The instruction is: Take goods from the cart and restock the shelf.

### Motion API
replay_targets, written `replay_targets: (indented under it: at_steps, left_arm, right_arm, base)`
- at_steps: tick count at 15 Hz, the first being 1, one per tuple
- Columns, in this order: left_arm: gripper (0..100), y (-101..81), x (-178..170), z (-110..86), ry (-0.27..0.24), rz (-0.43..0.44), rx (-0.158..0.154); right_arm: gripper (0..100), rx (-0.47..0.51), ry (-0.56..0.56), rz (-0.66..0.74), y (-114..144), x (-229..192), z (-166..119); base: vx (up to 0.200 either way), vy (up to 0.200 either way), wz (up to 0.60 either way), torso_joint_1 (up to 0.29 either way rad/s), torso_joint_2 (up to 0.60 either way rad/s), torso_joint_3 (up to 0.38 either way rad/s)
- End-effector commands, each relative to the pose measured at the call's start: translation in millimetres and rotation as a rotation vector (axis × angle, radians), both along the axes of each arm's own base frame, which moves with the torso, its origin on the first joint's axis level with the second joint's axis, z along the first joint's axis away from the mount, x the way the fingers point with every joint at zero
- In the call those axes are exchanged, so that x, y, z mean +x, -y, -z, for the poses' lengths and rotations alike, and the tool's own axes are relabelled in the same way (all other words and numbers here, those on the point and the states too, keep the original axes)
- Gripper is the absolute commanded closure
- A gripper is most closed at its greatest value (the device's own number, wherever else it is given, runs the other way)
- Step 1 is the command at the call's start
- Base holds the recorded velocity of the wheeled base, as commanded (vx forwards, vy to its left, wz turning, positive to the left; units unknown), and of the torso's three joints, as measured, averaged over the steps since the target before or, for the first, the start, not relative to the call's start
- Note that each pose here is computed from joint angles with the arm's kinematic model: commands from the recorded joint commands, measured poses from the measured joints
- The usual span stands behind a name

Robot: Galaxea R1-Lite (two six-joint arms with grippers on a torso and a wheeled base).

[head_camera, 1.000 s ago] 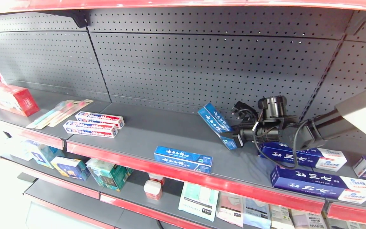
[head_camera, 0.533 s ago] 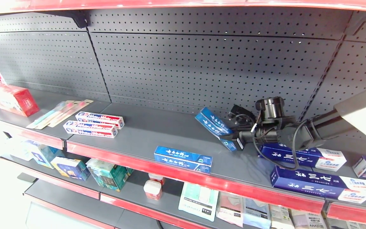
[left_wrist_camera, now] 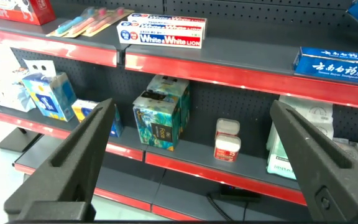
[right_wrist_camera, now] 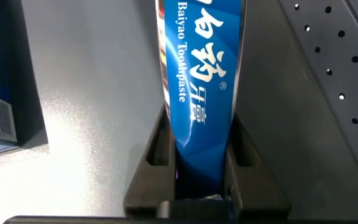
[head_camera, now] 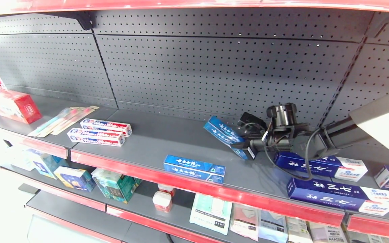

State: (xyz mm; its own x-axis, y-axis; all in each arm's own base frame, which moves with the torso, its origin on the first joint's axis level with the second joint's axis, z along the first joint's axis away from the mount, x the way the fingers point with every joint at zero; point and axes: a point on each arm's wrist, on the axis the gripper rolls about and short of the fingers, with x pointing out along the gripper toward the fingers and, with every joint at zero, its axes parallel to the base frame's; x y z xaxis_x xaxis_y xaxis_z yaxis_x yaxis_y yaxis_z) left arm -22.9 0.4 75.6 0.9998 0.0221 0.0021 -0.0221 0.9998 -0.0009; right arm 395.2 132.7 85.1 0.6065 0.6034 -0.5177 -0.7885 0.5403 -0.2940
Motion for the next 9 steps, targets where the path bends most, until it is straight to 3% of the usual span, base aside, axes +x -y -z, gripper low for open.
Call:
replay_targets:
  at_steps: [1, 9]
  left_arm:
    - [0, 0.0, 0.1, 0.0, -0.001, -0.001, 0.001]
    - [0, 0.0, 0.1, 0.0, -0.001, -0.001, -0.001]
  right_arm:
    - [100, -0.004, -0.005, -0.009, -0.5, -0.4, 2.7]
    - [100, -0.057, 0.024, -0.070, -2.0, -2.8, 10.1]
  base:
    - [0.000, 0.000, 0.00, 0.000, 0.00, 0.000]
    - [0.000, 0.000, 0.00, 0.000, 0.00, 0.000]
